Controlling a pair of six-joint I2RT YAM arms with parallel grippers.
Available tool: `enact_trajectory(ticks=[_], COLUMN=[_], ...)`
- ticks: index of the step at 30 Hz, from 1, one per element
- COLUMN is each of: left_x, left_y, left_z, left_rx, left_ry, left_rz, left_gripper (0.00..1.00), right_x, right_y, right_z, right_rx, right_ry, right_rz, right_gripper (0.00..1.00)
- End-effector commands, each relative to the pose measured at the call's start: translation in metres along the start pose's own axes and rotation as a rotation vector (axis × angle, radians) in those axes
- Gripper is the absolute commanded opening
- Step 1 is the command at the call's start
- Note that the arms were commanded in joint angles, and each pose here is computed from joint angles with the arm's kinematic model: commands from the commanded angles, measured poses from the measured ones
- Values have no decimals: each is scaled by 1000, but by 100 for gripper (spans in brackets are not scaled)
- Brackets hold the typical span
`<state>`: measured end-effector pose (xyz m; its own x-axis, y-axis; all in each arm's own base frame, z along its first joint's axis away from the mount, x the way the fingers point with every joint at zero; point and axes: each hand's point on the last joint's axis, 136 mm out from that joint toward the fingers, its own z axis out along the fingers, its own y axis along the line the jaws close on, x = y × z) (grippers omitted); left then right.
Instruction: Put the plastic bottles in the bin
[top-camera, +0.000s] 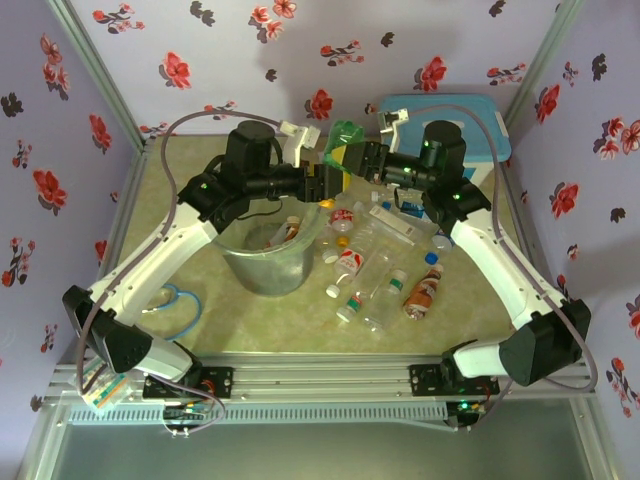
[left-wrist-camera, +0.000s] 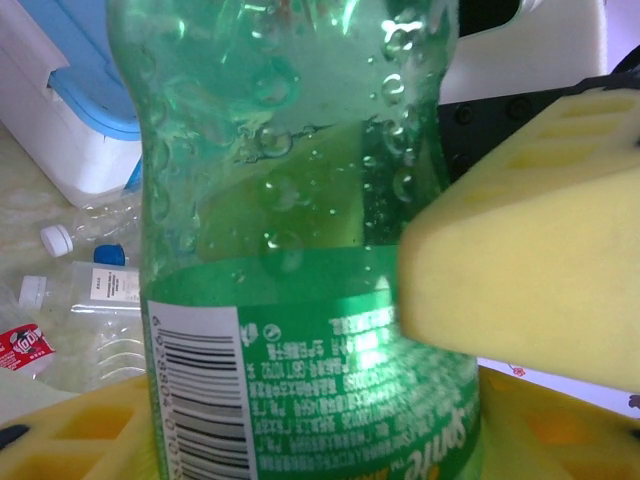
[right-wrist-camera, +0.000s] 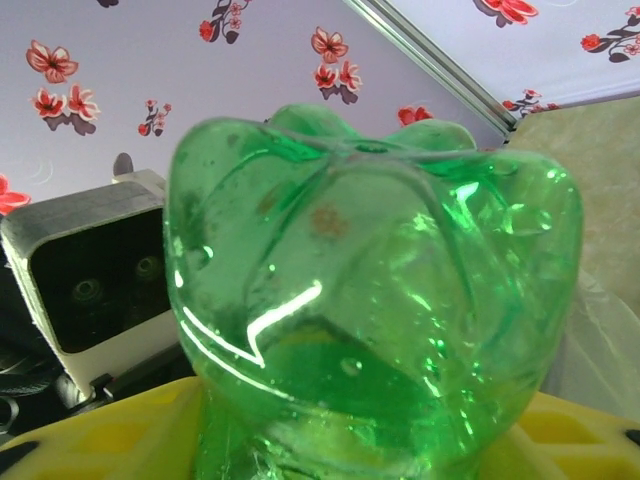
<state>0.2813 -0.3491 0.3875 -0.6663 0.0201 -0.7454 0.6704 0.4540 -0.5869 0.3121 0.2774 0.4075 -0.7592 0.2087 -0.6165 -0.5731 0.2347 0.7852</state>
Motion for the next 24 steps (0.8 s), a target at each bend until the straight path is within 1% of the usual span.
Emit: enact_trajectory(ticks=[1,9,14,19,21,24], left_x=[-12,-12,-14,-16,-14,-5], left_y=[-6,2,7,15,23,38], left_z=[1,-4,-10,-26,-39,-67], left_rx=[22,7,-1,-32,-73,-179], left_ry=[-36,-50,-68,-83,-76,-55], left_rz=[20,-5,-20,-33,-46,-54], left_gripper=[46,45,45,45,44,44], right_x=[-7,-27,-41,-55,-56,-49], right_y=[22,19,8,-7,-17,-39], right_z=[3,-11,-28,-62,-76,-100], right_rx=[-55,-1,63,149,214,357], right_ry=[-3,-89,-150,-237,-258,-271], right_rz=[-36,-32,-13,10,16,16], right_gripper=[65,78,92,94,94,94])
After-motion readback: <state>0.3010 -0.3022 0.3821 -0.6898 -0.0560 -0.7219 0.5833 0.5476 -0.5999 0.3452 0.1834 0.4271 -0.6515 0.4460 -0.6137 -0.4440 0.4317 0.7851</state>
